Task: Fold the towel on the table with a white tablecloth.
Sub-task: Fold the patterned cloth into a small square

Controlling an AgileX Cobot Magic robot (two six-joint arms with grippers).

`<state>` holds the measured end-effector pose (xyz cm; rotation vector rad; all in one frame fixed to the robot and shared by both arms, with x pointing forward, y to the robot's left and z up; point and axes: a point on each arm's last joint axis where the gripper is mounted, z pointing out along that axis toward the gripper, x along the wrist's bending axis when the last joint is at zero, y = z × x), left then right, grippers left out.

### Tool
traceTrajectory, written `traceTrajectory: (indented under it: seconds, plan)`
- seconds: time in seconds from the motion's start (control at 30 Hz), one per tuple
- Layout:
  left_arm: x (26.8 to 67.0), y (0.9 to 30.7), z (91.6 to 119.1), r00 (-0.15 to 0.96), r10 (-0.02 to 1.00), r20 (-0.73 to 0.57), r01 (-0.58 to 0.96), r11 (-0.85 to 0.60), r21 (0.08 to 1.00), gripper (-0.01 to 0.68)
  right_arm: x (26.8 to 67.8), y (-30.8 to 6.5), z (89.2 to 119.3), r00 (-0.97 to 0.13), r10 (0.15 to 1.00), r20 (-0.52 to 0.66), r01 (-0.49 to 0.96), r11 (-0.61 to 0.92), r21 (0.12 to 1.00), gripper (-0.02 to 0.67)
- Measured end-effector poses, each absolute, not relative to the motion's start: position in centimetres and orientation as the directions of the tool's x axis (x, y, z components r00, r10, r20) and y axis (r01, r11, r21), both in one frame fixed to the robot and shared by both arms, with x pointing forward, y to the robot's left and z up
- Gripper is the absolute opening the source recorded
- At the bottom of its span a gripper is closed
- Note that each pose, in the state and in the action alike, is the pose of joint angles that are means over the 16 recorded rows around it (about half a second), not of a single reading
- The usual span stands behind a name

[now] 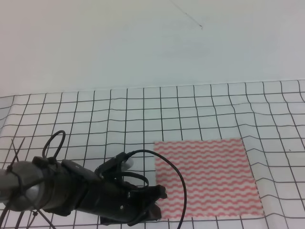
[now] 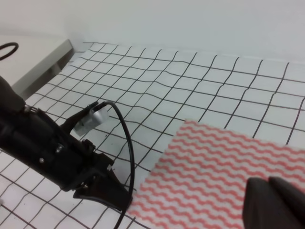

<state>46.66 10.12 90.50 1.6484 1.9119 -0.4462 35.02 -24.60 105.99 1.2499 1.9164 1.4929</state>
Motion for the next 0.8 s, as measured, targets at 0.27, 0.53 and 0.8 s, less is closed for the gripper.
traceTrajectory:
  seconds: [0.27, 0.53, 0.8]
  plan:
    - [46.7, 10.1, 91.2, -0.054, 0.781, -0.622, 0.973, 0.181, 0.144, 0.002, 35.0, -24.6, 106.0, -0.516, 0.833, 0.200, 0.398, 0.026, 0.917, -0.001]
    - [47.6, 9.7, 92.9, -0.002, 0.763, -0.647, 0.961, 0.180, 0.208, 0.000, 35.0, -24.6, 105.9, -0.517, 0.834, 0.192, 0.397, 0.035, 0.917, -0.001]
    - [49.7, 9.0, 94.7, 0.054, 0.740, -0.671, 0.944, 0.182, 0.276, 0.000, 35.3, -24.6, 105.5, -0.523, 0.835, 0.172, 0.419, 0.076, 0.905, -0.001]
